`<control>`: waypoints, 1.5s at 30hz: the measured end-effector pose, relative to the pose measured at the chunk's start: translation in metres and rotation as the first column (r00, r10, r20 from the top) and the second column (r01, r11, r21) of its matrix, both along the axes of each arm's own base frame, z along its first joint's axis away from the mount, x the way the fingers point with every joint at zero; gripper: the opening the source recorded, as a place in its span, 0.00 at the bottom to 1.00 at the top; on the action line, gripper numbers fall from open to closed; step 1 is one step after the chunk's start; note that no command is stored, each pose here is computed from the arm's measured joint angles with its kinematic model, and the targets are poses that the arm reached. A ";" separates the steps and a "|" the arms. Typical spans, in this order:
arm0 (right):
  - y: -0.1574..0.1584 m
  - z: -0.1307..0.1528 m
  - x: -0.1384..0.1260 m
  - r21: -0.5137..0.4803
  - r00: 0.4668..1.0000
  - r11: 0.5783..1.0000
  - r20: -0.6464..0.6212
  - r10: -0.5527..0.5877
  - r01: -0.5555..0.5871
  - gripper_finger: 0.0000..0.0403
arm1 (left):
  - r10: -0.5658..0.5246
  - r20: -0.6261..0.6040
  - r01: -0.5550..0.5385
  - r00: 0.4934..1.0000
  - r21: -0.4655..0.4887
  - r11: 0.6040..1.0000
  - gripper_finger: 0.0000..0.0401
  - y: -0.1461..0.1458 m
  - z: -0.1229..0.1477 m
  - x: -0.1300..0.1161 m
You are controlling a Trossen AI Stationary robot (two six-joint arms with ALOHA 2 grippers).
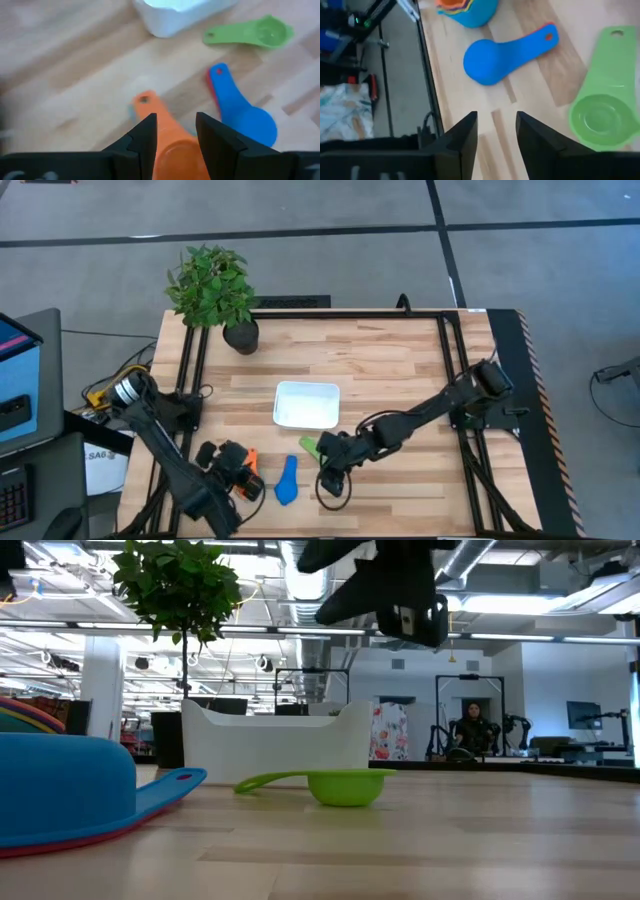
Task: Nest measuring cups in basket
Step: Stack the blue measuring cup into the orange measuring cup
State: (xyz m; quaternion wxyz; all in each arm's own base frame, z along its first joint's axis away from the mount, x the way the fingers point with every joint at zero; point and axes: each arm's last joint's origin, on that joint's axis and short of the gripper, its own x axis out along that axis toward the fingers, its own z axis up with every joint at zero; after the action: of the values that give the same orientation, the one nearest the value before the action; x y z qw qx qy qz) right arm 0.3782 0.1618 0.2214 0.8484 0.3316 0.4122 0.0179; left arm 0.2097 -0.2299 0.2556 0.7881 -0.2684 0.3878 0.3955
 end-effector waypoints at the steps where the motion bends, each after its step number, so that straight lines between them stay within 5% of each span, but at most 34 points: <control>1: 0.000 0.000 0.000 0.005 1.000 1.000 -0.007 -0.018 0.018 0.39 | -0.018 0.025 0.019 1.000 -0.030 0.999 0.31 0.005 -0.006 0.004; 8: 0.001 0.027 -0.035 -0.071 0.988 0.991 -0.105 -0.117 0.110 0.35 | -0.063 0.135 0.088 0.989 -0.190 0.978 0.38 0.052 -0.026 0.038; 15: 0.000 0.045 -0.081 -0.229 0.946 0.955 -0.219 -0.237 0.187 0.39 | -0.075 0.141 0.117 0.987 -0.318 0.941 0.63 0.073 -0.045 0.078; 23: 0.005 0.063 -0.113 -0.290 0.931 0.928 -0.208 -0.301 0.235 0.43 | -0.008 0.073 0.037 0.997 -0.410 0.911 0.83 0.077 -0.079 0.102; 34: 0.008 0.071 -0.132 -0.327 0.928 0.916 -0.206 -0.310 0.233 0.42 | 0.033 0.060 -0.005 0.998 -0.420 0.907 0.84 0.073 -0.109 0.116; 45: 0.010 0.071 -0.139 -0.346 0.923 0.908 -0.212 -0.322 0.237 0.39 | 0.007 0.008 -0.003 1.000 -0.416 0.909 0.76 0.070 -0.101 0.119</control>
State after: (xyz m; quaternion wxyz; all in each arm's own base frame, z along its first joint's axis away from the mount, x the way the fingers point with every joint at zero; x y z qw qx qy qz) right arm 0.2395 0.1718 0.2928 0.8212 0.2479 0.4669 -0.2149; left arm 0.3287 -0.1602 0.1544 0.7137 -0.4328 0.4588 0.3046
